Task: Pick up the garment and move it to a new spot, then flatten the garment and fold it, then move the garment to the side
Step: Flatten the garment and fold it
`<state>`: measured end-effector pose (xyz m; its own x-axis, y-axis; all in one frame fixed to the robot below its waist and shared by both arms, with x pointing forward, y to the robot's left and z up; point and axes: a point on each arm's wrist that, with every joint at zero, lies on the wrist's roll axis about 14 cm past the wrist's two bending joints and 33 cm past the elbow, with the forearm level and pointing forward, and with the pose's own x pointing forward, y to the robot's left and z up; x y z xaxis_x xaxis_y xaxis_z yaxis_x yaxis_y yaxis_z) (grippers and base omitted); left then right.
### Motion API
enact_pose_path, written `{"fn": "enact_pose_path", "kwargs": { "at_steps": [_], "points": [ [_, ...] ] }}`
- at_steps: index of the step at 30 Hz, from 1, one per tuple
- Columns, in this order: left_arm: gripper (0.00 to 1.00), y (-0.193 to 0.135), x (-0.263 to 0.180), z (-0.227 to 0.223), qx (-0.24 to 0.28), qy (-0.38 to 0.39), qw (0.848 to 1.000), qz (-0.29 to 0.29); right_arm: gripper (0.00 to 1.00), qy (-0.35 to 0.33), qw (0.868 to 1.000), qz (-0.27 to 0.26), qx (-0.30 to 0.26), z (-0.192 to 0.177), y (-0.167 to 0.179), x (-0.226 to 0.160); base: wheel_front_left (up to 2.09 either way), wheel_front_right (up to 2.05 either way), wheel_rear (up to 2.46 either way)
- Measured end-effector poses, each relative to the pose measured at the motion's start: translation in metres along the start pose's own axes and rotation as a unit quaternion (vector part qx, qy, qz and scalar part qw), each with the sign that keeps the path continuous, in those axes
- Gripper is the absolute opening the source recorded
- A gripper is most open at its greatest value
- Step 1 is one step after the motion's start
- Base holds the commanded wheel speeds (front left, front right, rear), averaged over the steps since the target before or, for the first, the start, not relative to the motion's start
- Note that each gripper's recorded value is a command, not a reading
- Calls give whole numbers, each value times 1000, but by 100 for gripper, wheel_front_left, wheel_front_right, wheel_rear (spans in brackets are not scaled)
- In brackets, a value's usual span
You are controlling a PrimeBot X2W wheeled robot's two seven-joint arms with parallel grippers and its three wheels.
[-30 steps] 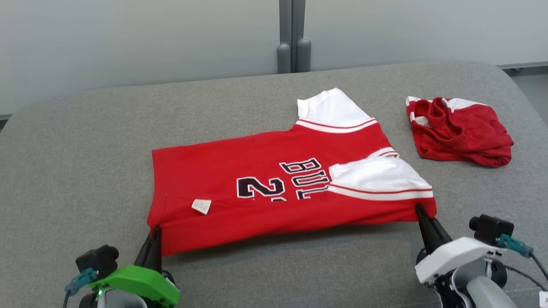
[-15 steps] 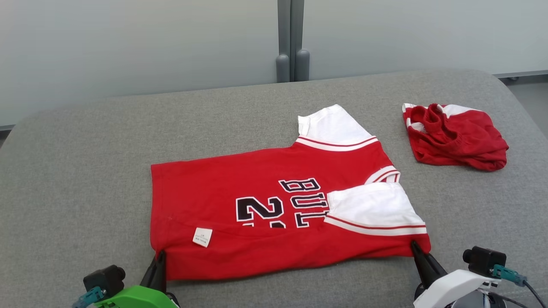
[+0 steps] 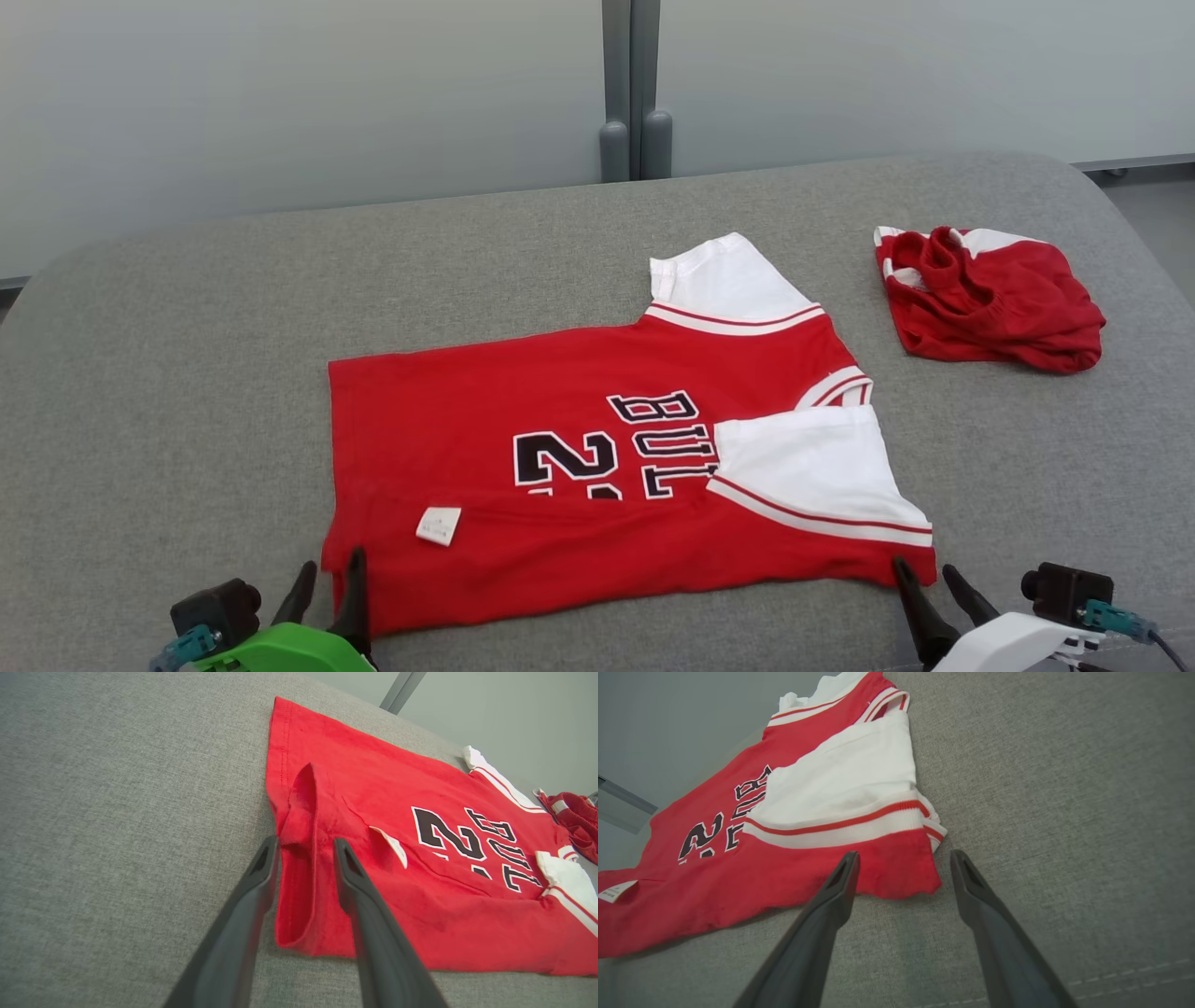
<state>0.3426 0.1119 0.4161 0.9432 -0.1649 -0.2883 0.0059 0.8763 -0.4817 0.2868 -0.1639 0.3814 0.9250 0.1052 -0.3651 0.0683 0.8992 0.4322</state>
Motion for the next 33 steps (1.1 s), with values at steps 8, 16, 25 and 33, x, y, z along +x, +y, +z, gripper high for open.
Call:
{"fn": "enact_pose_path", "kwargs": {
  "at_steps": [8, 16, 25, 33],
  "points": [
    [100, 9, -1, 14, 15, -19, 1000, 9, 100, -26, 999, -20, -35, 23, -23, -4, 0, 0, 0],
    [100, -14, 16, 37, 60, -32, 997, -32, 100, -85, 991, 24, -100, 82, -3, 19, 0, 0, 0],
    [100, -50, 62, 66, 109, -28, 991, -76, 100, -99, 972, 69, -200, 145, 29, 65, 0, 0, 0],
    [100, -41, 103, 67, 134, 15, 989, -57, 100, -76, 960, 99, -249, 172, 59, 112, 0, 0, 0]
  ]
}}
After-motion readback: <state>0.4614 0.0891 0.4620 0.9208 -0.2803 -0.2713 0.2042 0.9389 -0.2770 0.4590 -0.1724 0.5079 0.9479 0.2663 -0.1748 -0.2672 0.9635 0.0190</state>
